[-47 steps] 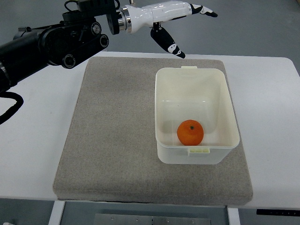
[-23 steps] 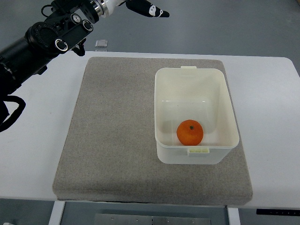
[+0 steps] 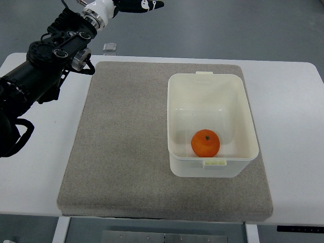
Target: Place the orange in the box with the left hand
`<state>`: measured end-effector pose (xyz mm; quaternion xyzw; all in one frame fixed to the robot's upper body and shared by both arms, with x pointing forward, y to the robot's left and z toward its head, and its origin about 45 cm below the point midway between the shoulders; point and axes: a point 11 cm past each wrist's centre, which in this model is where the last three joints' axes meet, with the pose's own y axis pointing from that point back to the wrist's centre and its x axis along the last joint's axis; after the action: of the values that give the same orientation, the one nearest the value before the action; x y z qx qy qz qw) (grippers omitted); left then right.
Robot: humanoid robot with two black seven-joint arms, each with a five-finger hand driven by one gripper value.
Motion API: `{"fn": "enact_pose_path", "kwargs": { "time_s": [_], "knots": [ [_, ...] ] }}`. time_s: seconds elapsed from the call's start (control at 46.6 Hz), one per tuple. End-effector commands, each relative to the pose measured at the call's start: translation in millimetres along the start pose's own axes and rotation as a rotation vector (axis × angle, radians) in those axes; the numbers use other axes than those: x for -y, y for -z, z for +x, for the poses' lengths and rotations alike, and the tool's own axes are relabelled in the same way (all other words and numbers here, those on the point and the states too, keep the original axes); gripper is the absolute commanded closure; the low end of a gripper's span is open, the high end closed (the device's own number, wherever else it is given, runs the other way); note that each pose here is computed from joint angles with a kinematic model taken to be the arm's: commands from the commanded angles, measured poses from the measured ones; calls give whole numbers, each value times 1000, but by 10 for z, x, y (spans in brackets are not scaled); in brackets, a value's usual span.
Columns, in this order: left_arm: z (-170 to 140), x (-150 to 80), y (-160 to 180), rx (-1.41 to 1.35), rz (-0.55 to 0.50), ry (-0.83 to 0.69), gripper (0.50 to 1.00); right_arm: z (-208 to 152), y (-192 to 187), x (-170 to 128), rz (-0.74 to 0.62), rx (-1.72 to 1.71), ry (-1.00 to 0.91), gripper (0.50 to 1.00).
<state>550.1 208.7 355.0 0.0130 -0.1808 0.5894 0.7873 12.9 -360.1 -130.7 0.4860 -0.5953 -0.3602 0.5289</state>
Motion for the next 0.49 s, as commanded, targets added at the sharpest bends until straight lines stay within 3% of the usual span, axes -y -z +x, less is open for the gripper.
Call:
{"fn": "enact_pose_path", "kwargs": {
  "time_s": [0.0, 0.172, 0.472],
  "knots": [
    [19, -47, 173, -93, 69, -52, 555, 0, -1, 0, 0, 0, 0, 574],
    [-234, -219, 594, -171, 161, -64, 561, 0, -1, 0, 0, 0, 0, 574],
    [-143, -440, 965, -429, 241, -193, 546, 0, -1, 0, 0, 0, 0, 574]
  ]
}}
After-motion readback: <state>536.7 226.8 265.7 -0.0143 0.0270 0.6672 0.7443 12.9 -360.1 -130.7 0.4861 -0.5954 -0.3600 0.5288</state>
